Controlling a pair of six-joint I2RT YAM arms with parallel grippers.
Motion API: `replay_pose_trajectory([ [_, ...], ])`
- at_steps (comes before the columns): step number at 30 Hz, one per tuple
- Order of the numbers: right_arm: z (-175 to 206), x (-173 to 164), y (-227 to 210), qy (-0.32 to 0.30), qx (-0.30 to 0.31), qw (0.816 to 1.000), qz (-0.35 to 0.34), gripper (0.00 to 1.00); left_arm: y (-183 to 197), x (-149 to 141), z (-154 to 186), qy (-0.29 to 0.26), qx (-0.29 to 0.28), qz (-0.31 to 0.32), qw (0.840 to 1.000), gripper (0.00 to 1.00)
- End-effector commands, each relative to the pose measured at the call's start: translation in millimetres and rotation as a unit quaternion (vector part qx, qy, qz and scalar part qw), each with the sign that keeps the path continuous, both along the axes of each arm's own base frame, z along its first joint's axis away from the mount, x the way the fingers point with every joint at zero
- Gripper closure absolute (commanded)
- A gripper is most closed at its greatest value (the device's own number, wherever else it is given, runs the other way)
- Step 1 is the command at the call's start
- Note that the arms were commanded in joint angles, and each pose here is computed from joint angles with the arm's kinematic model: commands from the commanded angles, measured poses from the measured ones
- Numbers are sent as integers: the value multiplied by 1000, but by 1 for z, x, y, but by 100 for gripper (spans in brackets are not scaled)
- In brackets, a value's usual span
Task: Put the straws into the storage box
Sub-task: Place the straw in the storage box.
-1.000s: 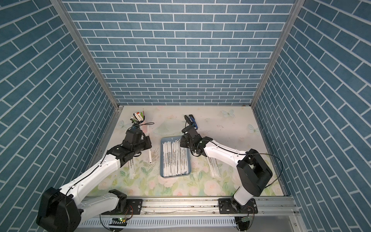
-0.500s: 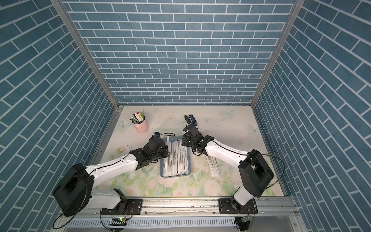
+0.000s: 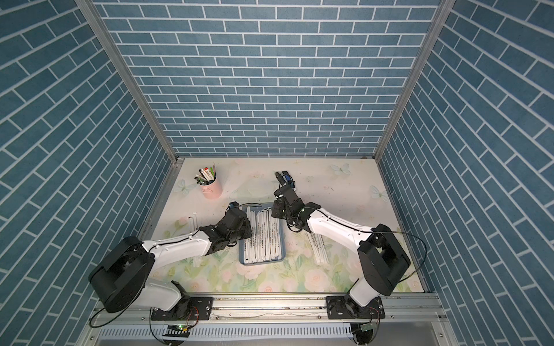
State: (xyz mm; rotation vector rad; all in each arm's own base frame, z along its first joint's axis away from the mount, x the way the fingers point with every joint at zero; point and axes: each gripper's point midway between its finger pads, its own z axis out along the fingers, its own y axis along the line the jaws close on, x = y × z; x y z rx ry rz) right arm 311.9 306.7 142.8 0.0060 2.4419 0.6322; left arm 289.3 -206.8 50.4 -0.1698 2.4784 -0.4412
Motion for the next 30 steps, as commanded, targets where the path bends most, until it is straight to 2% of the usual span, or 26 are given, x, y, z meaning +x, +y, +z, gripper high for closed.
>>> replay_pose_trajectory([
  [1, 4, -1, -7, -12, -8, 1000, -2, 72, 8, -2, -6, 3, 19, 11, 1000, 100],
  [8, 5, 1, -5, -13, -6, 1000, -1, 72, 10, -4, -18, 18, 31, 13, 999, 100],
  [18, 5, 0, -7, -14, -6, 1000, -2, 72, 11, -3, -14, 23, 38, 20, 999, 90],
  [30, 5, 0, -3, -14, -3, 1000, 6, 72, 21, 2, 22, -3, 53, 37, 998, 69],
])
